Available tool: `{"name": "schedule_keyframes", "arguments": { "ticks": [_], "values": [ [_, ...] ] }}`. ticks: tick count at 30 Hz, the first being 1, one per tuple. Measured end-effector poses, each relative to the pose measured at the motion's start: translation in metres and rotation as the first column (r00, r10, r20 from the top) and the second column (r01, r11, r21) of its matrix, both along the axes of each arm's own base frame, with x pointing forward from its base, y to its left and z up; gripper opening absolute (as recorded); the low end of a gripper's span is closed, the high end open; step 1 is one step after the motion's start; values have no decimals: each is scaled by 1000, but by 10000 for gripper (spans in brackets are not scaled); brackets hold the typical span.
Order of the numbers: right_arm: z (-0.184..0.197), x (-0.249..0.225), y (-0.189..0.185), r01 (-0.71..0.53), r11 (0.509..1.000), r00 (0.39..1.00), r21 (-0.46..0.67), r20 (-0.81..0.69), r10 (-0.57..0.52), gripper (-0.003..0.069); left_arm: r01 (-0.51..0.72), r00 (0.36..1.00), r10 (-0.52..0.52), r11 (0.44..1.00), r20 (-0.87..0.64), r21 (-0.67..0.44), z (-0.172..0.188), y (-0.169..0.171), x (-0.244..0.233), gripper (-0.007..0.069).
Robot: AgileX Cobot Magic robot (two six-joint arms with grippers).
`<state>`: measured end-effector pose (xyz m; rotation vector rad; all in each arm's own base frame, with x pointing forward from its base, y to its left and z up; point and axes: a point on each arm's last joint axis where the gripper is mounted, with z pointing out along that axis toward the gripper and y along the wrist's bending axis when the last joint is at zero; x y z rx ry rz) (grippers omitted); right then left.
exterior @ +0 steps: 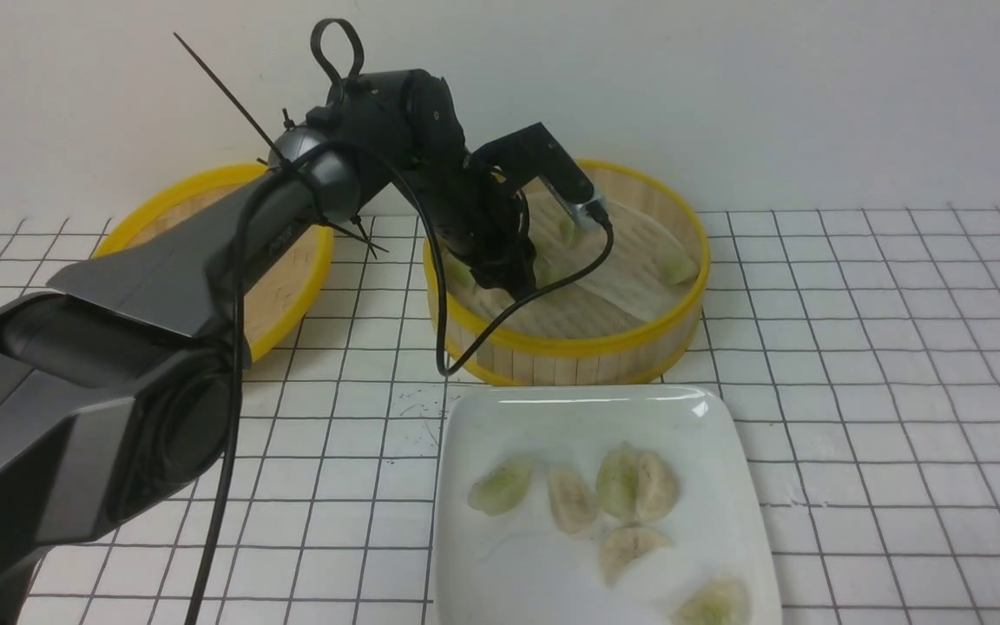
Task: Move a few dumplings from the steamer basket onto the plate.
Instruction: Use the left arm to grab a dumpling from the steamer
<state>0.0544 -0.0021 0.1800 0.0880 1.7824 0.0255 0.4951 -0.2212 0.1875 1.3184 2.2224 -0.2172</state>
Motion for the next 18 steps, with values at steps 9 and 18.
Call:
{"name": "schedule_keyframes", "arguments": {
  "ticks": [9,18],
  "values": [
    [0,0,0,0,1000,1000,0,0,0,192,9,1000,-8,1000,-30,10,-1,1,-3,291],
    [0,0,0,0,1000,1000,0,0,0,192,2,1000,-2,1000,-22,5,-1,0,-2,354]
  ]
}}
